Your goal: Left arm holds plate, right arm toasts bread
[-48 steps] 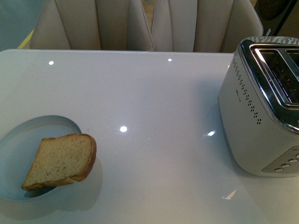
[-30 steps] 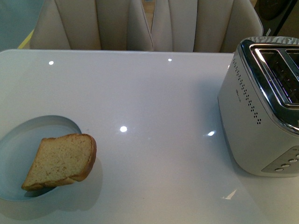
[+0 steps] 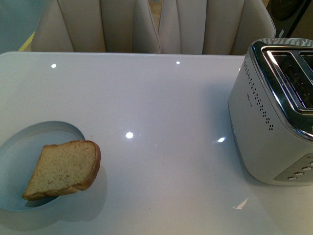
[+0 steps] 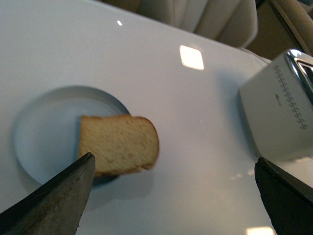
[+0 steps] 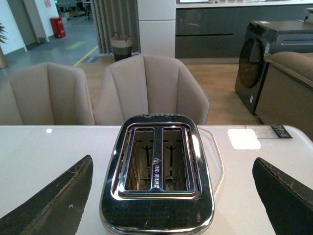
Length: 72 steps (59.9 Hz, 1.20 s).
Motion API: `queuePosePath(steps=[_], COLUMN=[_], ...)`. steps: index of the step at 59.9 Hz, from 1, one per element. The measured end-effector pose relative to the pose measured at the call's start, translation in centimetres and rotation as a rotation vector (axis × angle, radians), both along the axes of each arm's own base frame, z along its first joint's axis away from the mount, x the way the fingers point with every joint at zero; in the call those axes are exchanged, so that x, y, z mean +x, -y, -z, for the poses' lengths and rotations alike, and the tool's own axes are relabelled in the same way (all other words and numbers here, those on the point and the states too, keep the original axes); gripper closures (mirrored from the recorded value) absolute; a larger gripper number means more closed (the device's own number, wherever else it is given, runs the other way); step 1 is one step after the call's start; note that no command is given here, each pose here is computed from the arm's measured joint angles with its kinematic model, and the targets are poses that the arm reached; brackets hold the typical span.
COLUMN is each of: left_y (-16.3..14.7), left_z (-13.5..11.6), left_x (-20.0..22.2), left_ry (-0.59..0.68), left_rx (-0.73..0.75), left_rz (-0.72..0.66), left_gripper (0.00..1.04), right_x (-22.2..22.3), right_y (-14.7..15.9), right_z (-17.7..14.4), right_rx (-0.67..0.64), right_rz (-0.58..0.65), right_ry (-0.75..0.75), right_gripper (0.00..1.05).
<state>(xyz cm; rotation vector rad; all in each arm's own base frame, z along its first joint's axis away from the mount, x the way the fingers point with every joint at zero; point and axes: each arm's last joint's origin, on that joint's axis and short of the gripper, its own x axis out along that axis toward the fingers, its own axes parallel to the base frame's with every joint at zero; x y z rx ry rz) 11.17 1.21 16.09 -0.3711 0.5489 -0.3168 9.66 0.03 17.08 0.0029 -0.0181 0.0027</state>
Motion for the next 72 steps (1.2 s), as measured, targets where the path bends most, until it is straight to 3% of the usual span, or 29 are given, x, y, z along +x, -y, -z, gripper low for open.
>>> queuePosePath(steps=[10,24,33,37,49,72], left_y=[-0.8,-3.1,-4.7,-5.7,-6.8,-6.6], left_z=[0.1,2.5,5.6,8.4,13.4,17.8], left_x=[2.4,7.3,10.1,11.3,13.4,14.8], left_ry=[0.012,-0.015,-0.089,-0.175,-0.332,-0.449], left_rx=[0.029,0.166,0.263,0.322,0.350,0.389], left_rz=[0.002,-0.015,-0.044,-0.079,-0.129,-0.123], left_gripper=[0.07,0.07,0.07,0.07,0.07,0.07], right_x=[0.0,0.0,0.0,0.0,0.0,0.0], right_y=[0.0,0.0,0.0,0.0,0.0,0.0], right_z=[0.0,0.0,0.0,0.0,0.0,0.0], right_rx=[0.000,0.000,0.000,0.000,0.000,0.000], right_rz=[0.000,0.000,0.000,0.000,0.000,0.000], right_ry=[0.000,0.000,0.000,0.000,0.000,0.000], right_gripper=[0.09,0.09,0.09,0.09,0.09,0.09])
